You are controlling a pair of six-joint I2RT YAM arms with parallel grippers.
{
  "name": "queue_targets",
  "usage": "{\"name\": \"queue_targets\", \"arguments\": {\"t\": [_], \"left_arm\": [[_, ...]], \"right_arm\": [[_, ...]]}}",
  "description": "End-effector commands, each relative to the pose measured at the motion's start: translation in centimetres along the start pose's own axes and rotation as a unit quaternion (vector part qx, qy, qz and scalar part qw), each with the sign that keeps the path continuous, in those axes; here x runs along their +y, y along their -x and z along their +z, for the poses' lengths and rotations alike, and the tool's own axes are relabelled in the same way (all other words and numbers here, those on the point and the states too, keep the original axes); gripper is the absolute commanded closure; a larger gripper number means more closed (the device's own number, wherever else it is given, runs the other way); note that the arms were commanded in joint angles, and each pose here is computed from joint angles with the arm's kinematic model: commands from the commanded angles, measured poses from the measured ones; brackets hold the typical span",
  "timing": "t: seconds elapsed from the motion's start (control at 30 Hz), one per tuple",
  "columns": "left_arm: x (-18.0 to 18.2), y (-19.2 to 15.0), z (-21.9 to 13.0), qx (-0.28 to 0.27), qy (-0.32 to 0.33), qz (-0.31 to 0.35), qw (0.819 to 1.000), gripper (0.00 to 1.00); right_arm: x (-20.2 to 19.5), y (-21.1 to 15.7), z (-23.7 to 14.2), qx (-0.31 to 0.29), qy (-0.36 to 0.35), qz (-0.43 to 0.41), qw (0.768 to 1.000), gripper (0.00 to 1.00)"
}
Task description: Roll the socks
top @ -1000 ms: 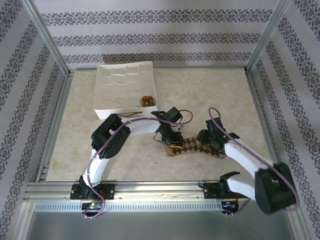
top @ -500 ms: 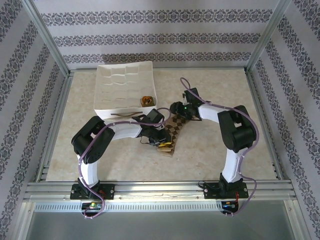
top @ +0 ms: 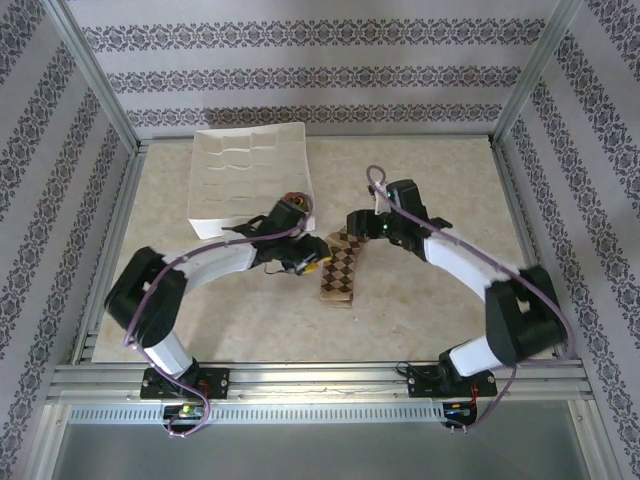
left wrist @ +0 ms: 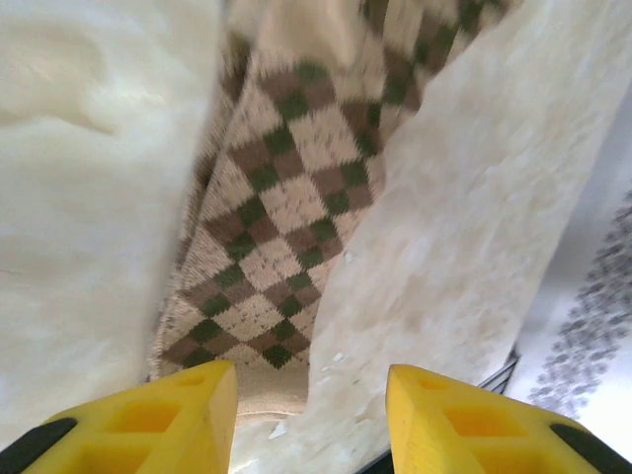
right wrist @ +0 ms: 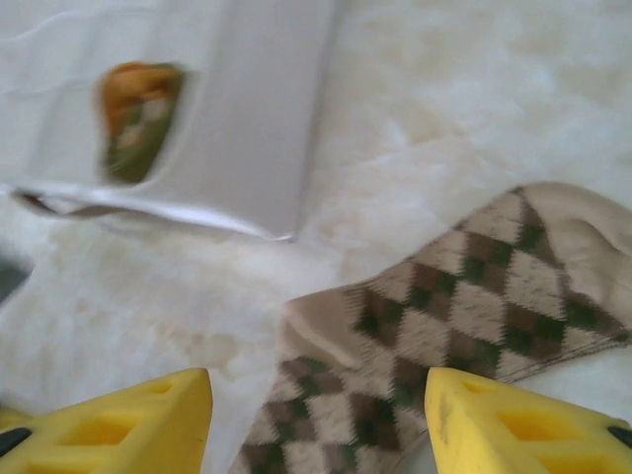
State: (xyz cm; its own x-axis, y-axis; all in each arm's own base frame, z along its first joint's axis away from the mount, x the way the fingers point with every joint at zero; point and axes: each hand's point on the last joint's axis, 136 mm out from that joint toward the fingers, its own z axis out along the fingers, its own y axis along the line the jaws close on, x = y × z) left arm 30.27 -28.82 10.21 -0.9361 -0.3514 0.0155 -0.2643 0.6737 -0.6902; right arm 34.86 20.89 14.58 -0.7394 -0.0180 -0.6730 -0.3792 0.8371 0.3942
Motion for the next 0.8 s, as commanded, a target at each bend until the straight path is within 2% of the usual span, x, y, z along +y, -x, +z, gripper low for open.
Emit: {"name": "queue_targets", "arguments": {"t": [0.0,0.13,0.2,0.27,0.37,0.47,0.57,0.77], "left_arm": [[3.4,1.0,-1.8,-0.011,0.038,-0.044,0.998,0.58],[5.7,2.4,-4.0,-0.027,0.034,-0.069,0.997,0.59],[6.7,2.8,-4.7,-0.03,0.032,-0.08,0.996,0.6],[7.5,3.1,-5.4,-0.034,0.03,-0.088,0.995,0.61],[8.1,3.0,-5.6,-0.033,0.031,-0.091,0.995,0.61],[8.4,2.8,-5.3,-0.032,0.026,-0.099,0.994,0.61],[8.6,2.7,-5.1,-0.036,0.02,-0.107,0.993,0.61],[8.7,2.5,-5.2,-0.04,0.014,-0.11,0.993,0.61]], "right_arm": [[2.7,-5.3,-0.3,0.051,-0.028,-0.179,0.982,0.42],[7.3,-9.3,-0.7,0.073,0.001,-0.375,0.924,0.38],[8.1,-10.2,-0.8,0.077,0.01,-0.438,0.895,0.35],[8.3,-11.6,-1.0,0.105,0.037,-0.489,0.865,0.32],[7.1,-14.2,-1.4,0.168,0.062,-0.563,0.807,0.31],[5.7,-16.6,-1.7,0.221,0.081,-0.605,0.761,0.3],[5.0,-18.1,-1.7,0.248,0.094,-0.615,0.742,0.29],[3.8,-18.5,0.1,0.252,0.059,-0.61,0.749,0.29]]}}
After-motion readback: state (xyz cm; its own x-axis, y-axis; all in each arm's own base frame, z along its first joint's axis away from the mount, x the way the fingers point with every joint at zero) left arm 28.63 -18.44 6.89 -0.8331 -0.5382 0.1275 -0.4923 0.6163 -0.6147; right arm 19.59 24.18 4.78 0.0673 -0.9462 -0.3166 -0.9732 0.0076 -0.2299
